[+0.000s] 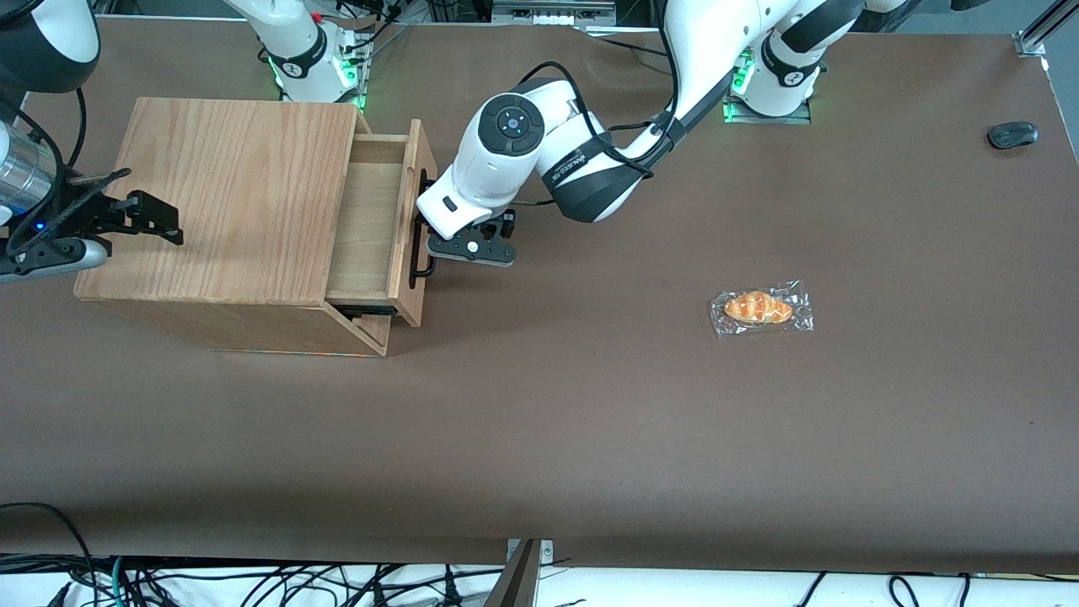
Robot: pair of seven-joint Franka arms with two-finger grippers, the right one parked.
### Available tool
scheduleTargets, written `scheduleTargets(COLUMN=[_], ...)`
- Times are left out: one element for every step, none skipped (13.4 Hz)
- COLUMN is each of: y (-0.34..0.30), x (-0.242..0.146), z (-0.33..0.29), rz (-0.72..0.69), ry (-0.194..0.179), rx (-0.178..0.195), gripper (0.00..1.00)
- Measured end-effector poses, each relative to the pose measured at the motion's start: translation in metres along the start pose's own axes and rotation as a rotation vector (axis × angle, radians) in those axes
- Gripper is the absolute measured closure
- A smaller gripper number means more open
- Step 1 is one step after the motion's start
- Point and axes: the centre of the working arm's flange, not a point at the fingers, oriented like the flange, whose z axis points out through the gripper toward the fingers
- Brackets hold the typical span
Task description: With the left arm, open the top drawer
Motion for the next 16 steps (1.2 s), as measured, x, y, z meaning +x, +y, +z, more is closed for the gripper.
scheduleTargets(y=[0.000, 0.000, 0.000, 0.000, 0.000, 0.000, 0.001, 0.002, 0.005, 0.007, 0.008, 0.010, 0.010, 0.009, 0.007, 0.004], x=[0.000, 0.000, 0.000, 0.000, 0.000, 0.000, -0.001, -0.003, -0.006, -0.008, -0.009, -0.009, -0.008, -0.006, -0.002, 0.002], z=[0.000, 0.000, 0.000, 0.000, 0.000, 0.000, 0.000, 0.000, 0.000, -0.001, -0.002, -0.005, -0.010, -0.016, -0.023, -0.031], rz=[0.000, 0.000, 0.000, 0.000, 0.000, -0.004, -0.015, -0.030, -0.040, -0.047, -0.049, -0.051, -0.055, -0.062, -0.069, -0.077], ry=[0.000, 0.000, 0.000, 0.000, 0.000, -0.001, -0.004, -0.007, -0.011, -0.014, -0.015, -0.012, -0.008, -0.004, 0.001, 0.009], rx=[0.000, 0.000, 0.000, 0.000, 0.000, 0.000, 0.000, -0.002, -0.006, -0.010, -0.013, -0.018, -0.024, -0.032, -0.039, -0.046], gripper=[0.00, 0.00, 0.00, 0.00, 0.00, 0.00, 0.00, 0.00, 0.00, 0.00, 0.00, 0.00, 0.00, 0.00, 0.00, 0.00])
